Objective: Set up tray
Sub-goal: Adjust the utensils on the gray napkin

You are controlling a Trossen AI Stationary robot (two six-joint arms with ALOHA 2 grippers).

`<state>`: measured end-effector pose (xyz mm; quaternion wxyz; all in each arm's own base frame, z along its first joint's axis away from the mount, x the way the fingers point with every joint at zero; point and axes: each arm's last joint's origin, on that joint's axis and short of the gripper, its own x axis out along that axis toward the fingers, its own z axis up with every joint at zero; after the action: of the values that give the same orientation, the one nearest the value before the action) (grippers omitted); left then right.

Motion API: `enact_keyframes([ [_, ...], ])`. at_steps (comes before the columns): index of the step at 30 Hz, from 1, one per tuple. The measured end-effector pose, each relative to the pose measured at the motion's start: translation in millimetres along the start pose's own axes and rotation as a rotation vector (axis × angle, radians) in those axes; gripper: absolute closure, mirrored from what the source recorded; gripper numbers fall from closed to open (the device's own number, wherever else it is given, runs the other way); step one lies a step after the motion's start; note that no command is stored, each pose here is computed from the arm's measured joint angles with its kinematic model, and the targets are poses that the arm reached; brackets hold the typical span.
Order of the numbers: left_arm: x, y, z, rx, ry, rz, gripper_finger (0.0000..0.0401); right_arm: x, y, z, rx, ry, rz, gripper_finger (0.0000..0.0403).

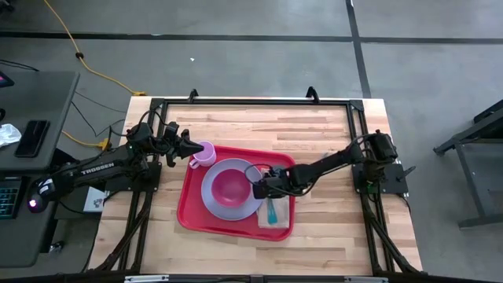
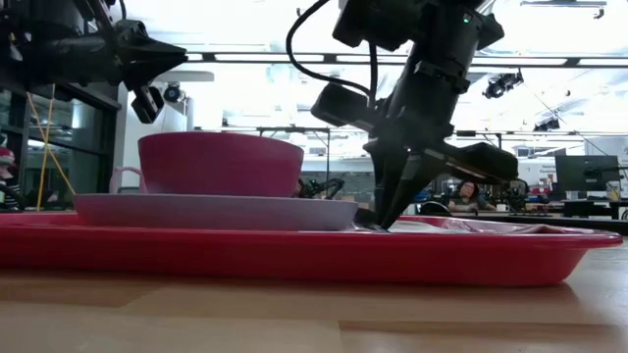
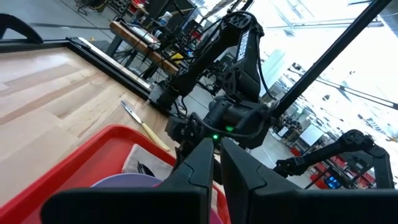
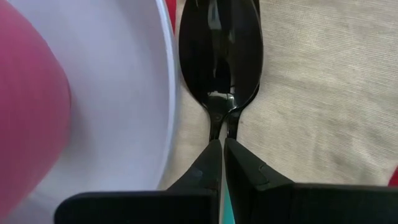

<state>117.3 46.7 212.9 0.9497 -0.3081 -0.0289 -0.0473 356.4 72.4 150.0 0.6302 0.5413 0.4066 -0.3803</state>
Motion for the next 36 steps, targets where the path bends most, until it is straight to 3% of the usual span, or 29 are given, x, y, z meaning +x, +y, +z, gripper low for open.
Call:
enact_keyframes([
  [27,0.0,0.3,0.2,0.0,-0.006,0.009,0.0339,-0.5,-11.7,-0.6,-0.03,-0.018,-0.119,0.0403],
  [36,0.0,0.3,0.2,0.0,-0.007,0.009,0.0339,0.3,-9.8,0.1,-0.027,-0.028,-0.096,0.0403],
])
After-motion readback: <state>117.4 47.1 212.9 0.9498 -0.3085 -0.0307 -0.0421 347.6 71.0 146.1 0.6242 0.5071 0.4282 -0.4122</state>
